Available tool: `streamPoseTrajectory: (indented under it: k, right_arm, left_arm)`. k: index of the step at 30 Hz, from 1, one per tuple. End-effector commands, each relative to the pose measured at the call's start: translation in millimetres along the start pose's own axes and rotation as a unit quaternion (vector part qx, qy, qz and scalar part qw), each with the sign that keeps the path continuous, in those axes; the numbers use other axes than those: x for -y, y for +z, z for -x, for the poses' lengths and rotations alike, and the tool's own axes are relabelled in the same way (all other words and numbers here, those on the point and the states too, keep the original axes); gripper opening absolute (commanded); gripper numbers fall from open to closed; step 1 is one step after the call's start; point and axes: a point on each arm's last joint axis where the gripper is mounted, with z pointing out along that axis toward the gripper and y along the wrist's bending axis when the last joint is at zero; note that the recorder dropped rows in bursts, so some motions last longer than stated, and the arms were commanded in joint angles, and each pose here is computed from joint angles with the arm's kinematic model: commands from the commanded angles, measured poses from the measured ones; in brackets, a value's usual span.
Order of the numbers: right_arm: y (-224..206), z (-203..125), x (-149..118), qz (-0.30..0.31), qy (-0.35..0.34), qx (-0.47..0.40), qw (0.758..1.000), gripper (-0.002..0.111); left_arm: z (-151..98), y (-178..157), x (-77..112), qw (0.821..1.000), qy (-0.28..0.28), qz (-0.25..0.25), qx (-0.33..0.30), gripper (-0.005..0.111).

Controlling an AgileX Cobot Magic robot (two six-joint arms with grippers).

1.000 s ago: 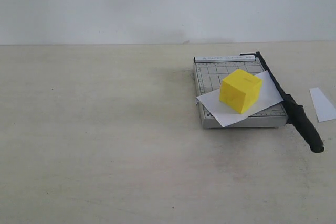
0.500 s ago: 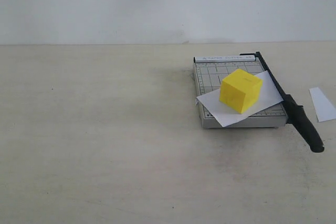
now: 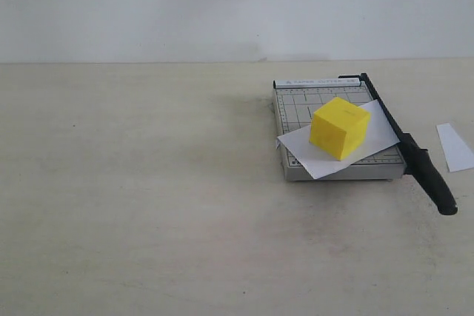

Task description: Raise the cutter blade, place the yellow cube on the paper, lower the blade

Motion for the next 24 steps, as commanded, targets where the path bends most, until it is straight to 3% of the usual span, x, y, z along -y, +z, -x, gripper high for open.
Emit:
streamPoseTrajectory:
  k: [1, 11, 24]
  right_arm:
    - [4, -25, 6, -0.015, -0.030, -0.030, 0.999, 0.001]
    - [9, -70, 15, -0.040, 0.011, -0.091, 0.995, 0.001]
    - [9, -75, 16, -0.041, 0.008, -0.097, 0.994, 0.001]
  left_arm:
    - [-1, 0, -0.1, 1.000, -0.002, 0.001, 0.002, 0.013]
    - [-1, 0, -0.1, 1.000, -0.002, 0.001, 0.002, 0.013]
    - [-1, 0, -0.1, 1.000, -0.002, 0.001, 0.002, 0.013]
